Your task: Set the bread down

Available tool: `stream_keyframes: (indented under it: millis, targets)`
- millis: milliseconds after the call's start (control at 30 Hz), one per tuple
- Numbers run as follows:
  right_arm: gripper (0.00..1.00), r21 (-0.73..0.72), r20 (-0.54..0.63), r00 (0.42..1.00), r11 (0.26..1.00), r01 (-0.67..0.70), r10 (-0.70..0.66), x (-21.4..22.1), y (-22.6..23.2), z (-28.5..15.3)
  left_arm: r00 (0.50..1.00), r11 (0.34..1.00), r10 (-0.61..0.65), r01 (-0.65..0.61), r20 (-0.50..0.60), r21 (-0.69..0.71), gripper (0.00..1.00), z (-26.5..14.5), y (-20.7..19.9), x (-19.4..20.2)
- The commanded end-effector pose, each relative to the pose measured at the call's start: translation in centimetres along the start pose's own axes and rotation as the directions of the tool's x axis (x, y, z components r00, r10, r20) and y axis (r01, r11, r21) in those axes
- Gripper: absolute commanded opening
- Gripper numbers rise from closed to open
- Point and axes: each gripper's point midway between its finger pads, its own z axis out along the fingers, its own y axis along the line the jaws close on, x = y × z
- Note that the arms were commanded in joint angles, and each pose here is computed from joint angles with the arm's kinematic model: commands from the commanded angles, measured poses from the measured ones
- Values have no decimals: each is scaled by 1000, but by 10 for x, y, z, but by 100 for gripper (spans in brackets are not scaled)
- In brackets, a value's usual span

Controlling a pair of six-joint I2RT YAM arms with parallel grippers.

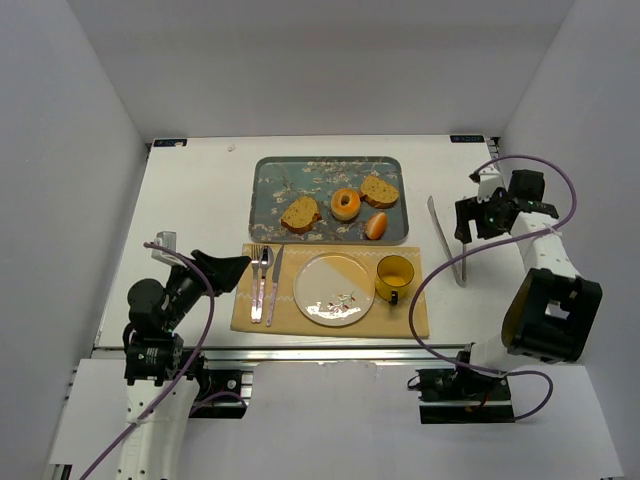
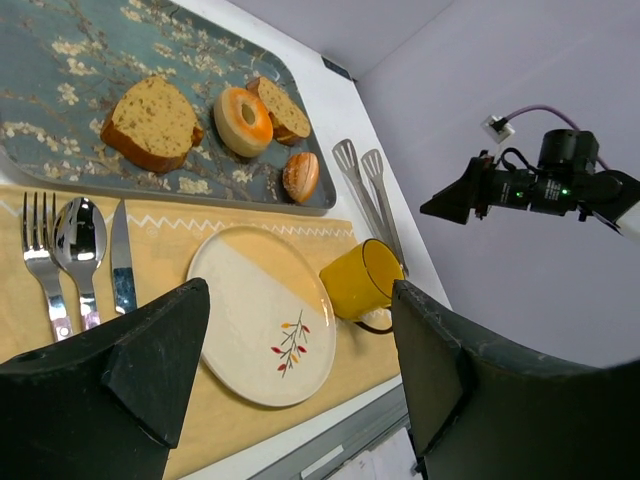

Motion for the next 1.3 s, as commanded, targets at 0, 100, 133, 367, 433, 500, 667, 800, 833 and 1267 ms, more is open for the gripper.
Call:
stream_keyframes:
  millis: [0, 100, 133, 367, 433, 500, 667, 800, 833, 1267]
  targets:
    - [88, 37, -46, 999, 999, 19, -17, 16, -9, 9, 1000, 1000, 7, -7, -14, 6, 82, 1, 3, 5]
    - [89, -3, -47, 999, 1000, 11, -11, 22, -2, 19, 1000, 1000, 4, -4, -18, 0, 83, 3, 6, 6]
    - [89, -7, -50, 999, 1000, 3, -3, 23, -2, 22, 1000, 1000, 5, -5, -15, 3, 83, 3, 6, 6]
    - [86, 44, -122, 989, 996, -83, 88, 48, -7, 51, 1000, 1000, -5, 6, -30, 7, 83, 12, 9, 6]
    - [86, 30, -129, 988, 996, -84, 87, 51, -1, 56, 999, 1000, -8, 9, -36, 6, 83, 14, 10, 5]
    - [86, 13, -141, 987, 997, -71, 73, 55, 7, 60, 999, 1000, -12, 12, -41, 3, 83, 16, 11, 5]
    - [86, 15, -145, 987, 998, -66, 68, 58, 13, 68, 999, 1000, -10, 10, -48, 7, 83, 20, 10, 3]
    - [86, 78, -158, 983, 994, -83, 95, 63, 5, 75, 999, 1000, -10, 11, -50, 10, 83, 21, 9, 2]
    - [86, 95, -164, 981, 991, -90, 105, 64, 2, 78, 999, 1000, -10, 11, -48, 11, 83, 21, 8, 1]
    - [76, 86, -206, 969, 989, -122, 137, 79, 10, 87, 999, 1000, -12, 12, -41, -3, 83, 16, 7, 0]
